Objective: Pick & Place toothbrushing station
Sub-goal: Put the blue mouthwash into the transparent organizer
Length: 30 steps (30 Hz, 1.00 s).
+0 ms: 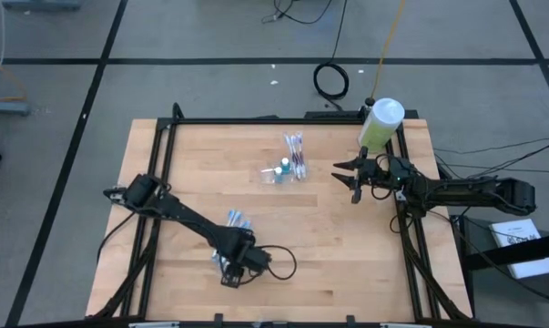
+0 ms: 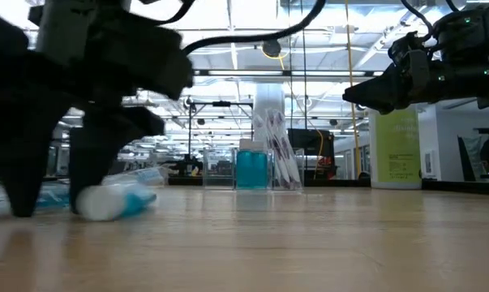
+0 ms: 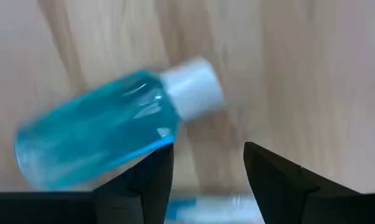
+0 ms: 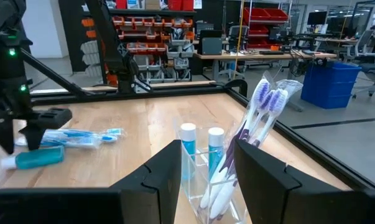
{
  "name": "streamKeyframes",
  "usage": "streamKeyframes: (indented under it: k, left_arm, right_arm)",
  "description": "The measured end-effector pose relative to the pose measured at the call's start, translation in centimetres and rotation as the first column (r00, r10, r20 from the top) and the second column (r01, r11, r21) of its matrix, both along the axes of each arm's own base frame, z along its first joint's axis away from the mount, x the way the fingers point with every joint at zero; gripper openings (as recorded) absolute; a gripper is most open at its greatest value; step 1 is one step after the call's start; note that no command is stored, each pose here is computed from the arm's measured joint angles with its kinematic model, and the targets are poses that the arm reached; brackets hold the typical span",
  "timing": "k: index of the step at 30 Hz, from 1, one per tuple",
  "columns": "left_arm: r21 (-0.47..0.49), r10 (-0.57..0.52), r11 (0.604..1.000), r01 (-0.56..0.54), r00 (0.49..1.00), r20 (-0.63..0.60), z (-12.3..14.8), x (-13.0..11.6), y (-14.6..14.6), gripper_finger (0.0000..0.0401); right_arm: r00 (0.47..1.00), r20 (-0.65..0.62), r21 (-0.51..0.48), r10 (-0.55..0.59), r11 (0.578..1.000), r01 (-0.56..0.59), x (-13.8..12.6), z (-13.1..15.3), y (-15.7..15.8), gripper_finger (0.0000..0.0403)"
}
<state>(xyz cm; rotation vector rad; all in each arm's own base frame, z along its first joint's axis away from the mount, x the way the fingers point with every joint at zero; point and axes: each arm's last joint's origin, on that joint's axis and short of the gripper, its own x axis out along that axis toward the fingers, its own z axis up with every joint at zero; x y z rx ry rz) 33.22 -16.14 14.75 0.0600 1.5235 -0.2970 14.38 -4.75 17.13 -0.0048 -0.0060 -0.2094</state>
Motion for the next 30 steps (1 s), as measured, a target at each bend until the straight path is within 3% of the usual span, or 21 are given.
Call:
streamKeyframes:
  k: [4, 8, 12, 19, 22, 26, 30]
  left_arm:
    - [-0.024, -0.080, 0.996, 0.083, 0.991, 0.108, 0.1, 1.0, -0.1, 0.0202]
    - [0.033, -0.166, 0.986, 0.163, 0.968, 0.189, 0.2, 1.7, 0.3, 0.0202]
    - [0.058, -0.189, 0.982, 0.182, 0.964, 0.186, 0.5, 2.0, 0.9, 0.0202]
    - [0.076, -0.169, 0.985, 0.156, 0.961, 0.219, 3.0, 2.0, 1.5, 0.0202]
    - [0.141, -0.143, 0.984, 0.110, 0.957, 0.252, 4.0, 1.9, 1.8, 0.0202]
    - [0.206, -0.106, 0.977, 0.059, 0.968, 0.226, 3.8, 1.6, 2.4, 0.0202]
    - [0.155, -0.078, 0.987, 0.049, 0.980, 0.184, 2.4, 1.9, 2.7, 0.0202]
  right_arm:
    - [1.000, 0.001, 0.000, 0.000, 1.000, 0.000, 0.0, 0.0, 0.0, 0.0141]
    - [1.000, 0.000, 0.000, 0.000, 1.000, 0.000, 0.0, 0.0, 0.0, 0.0141]
    - [1.000, 0.000, 0.000, 0.000, 1.000, 0.000, 0.0, 0.0, 0.0, 0.0141]
    - [1.000, -0.001, -0.001, 0.000, 1.000, 0.000, 0.0, 0.0, 0.0, 0.0141]
    - [1.000, -0.005, 0.001, 0.000, 1.000, 0.000, 0.0, -0.1, 0.0, 0.0141]
    - [1.000, -0.008, 0.002, 0.000, 1.000, 0.000, 0.0, -0.1, 0.0, 0.0141]
    - [1.000, -0.021, 0.007, 0.000, 1.000, 0.000, 0.0, -0.2, 0.0, 0.0141]
